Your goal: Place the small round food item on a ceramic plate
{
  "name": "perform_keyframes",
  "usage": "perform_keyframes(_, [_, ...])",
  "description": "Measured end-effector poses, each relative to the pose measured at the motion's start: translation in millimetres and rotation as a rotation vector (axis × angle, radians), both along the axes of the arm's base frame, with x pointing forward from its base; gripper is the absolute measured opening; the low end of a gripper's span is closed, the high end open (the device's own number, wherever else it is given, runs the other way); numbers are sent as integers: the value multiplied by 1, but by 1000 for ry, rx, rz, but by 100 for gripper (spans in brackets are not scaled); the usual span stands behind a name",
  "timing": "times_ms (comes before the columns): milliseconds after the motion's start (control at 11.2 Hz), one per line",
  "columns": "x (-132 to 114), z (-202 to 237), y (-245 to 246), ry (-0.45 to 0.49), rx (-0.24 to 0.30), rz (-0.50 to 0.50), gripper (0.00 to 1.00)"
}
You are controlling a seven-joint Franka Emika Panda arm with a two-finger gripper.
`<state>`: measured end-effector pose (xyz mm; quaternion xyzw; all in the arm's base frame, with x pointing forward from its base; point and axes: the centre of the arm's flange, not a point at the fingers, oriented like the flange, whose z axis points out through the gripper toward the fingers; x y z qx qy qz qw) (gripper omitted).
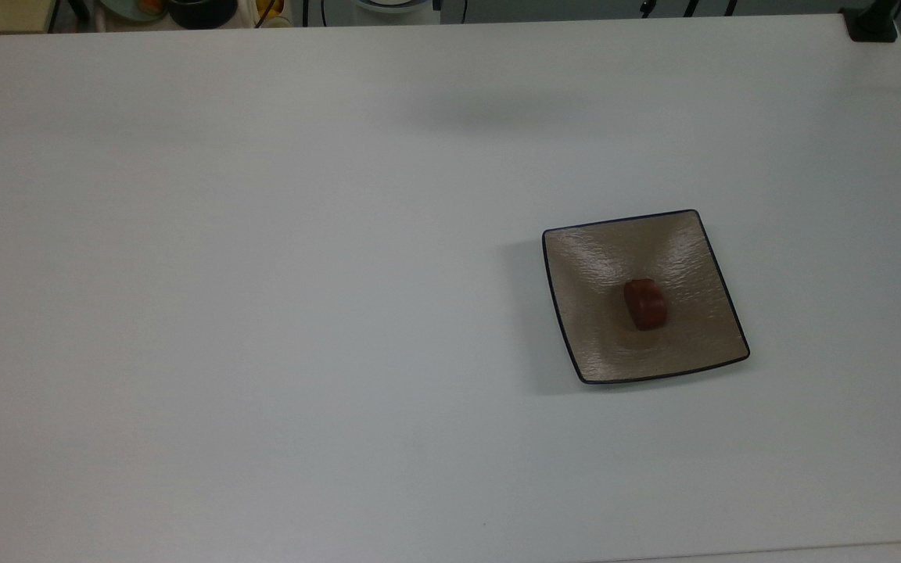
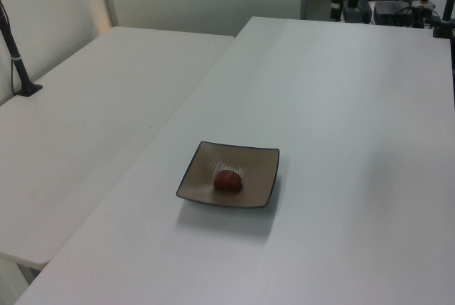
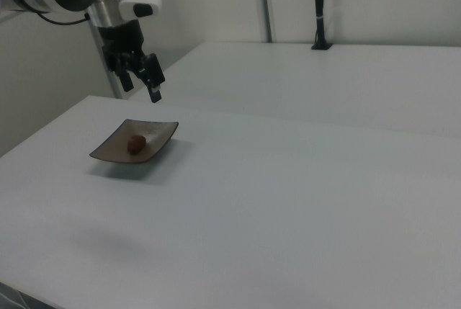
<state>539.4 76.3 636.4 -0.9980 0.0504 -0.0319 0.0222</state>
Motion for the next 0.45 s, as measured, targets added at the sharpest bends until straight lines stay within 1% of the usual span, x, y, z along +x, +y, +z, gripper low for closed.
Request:
perform_keyframes(269, [4,0,-20,-25,-5,186,100])
perform_keyframes(358, [7,-1,-25,-40,-10,236,100])
perform_keyframes(448, [7,-1,-27,-42,-12,250,100])
